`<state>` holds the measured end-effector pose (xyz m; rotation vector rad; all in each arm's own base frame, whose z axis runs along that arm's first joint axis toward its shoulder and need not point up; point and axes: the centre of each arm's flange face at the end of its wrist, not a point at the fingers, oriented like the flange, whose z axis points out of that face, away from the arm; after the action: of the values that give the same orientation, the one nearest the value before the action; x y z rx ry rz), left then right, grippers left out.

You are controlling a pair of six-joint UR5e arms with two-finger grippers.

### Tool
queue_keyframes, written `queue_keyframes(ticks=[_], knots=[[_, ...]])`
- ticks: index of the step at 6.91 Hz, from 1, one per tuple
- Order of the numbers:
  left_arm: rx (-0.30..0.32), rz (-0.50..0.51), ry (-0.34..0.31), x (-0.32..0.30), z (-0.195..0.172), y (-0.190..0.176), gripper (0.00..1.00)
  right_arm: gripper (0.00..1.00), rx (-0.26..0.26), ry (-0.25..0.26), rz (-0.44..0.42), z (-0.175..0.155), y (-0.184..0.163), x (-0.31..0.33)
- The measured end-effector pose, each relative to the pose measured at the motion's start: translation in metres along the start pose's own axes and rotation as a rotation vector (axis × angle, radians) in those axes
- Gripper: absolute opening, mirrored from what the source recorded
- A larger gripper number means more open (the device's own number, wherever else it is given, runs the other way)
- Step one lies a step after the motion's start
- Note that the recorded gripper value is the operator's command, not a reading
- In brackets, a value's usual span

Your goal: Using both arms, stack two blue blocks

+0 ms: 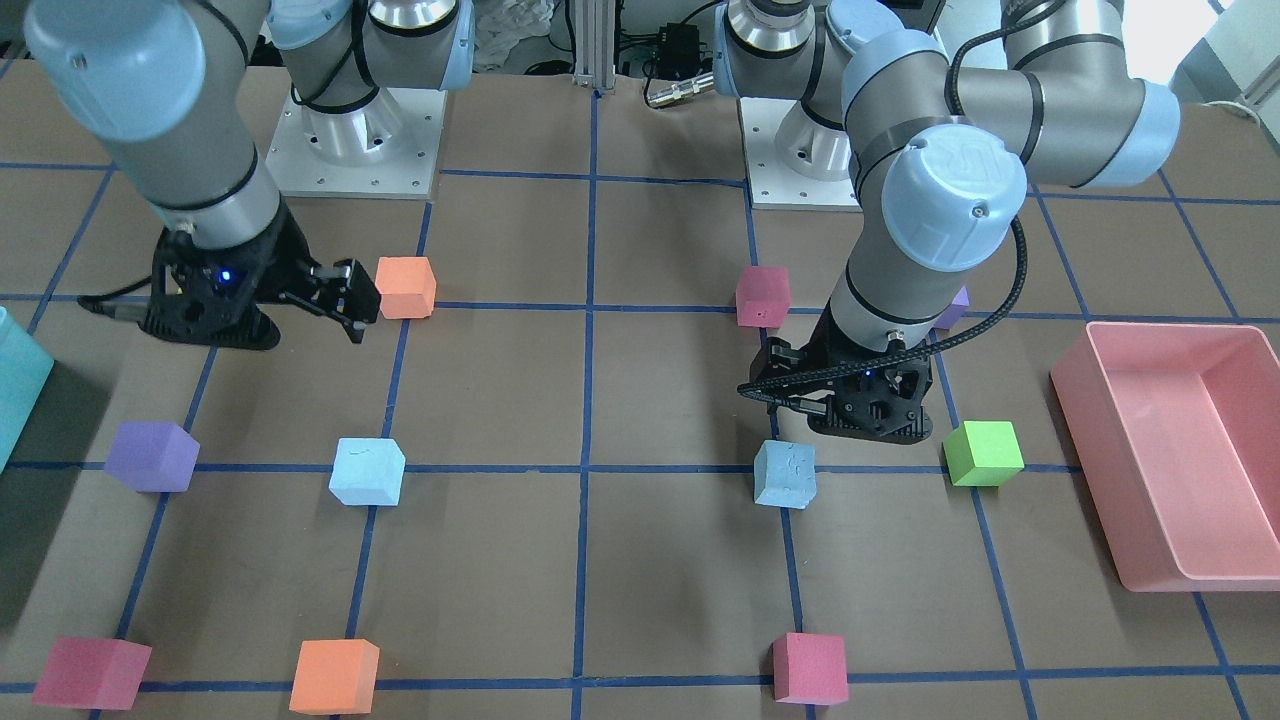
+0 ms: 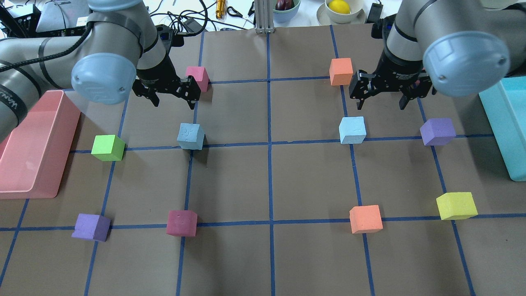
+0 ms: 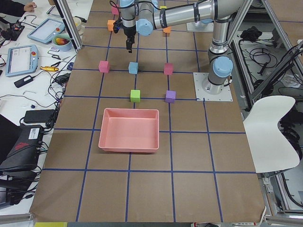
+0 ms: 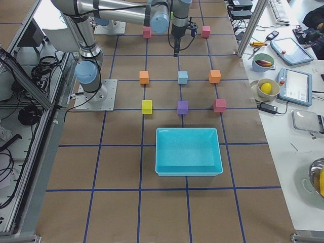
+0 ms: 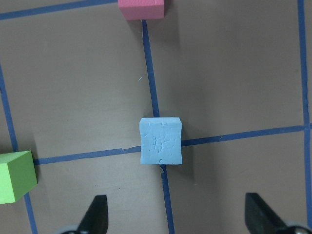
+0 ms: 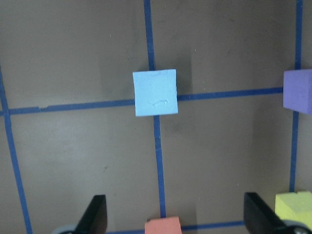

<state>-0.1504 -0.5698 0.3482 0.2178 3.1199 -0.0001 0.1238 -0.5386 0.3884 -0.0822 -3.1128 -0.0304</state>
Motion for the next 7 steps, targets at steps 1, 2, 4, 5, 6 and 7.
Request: queue_keyframes(ticks=[1,2,4,5,6,7], knots=[[0.004,0.014,-0.002,0.0,0.019,0.005,1.0,1.0,0.01,0.0,-0.035,0.029,-0.021,-0.002],[0.017,0.019,-0.003,-0.001,0.041,0.012,1.0,1.0,0.007,-0.001,-0.08,0.054,-0.036,-0.003],[0.035,0.017,-0.005,-0.003,0.078,0.02,1.0,1.0,0.013,-0.003,-0.12,0.101,-0.062,-0.005],[0.033,0.014,-0.004,-0.004,0.091,0.018,1.0,1.0,-0.001,-0.005,-0.126,0.122,-0.069,-0.006],[0.032,0.01,-0.004,-0.004,0.104,0.014,1.0,1.0,-0.031,-0.007,-0.124,0.143,-0.068,-0.007],[0.034,0.006,-0.002,-0.004,0.115,0.01,1.0,1.0,-0.066,-0.009,-0.118,0.163,-0.06,-0.007]])
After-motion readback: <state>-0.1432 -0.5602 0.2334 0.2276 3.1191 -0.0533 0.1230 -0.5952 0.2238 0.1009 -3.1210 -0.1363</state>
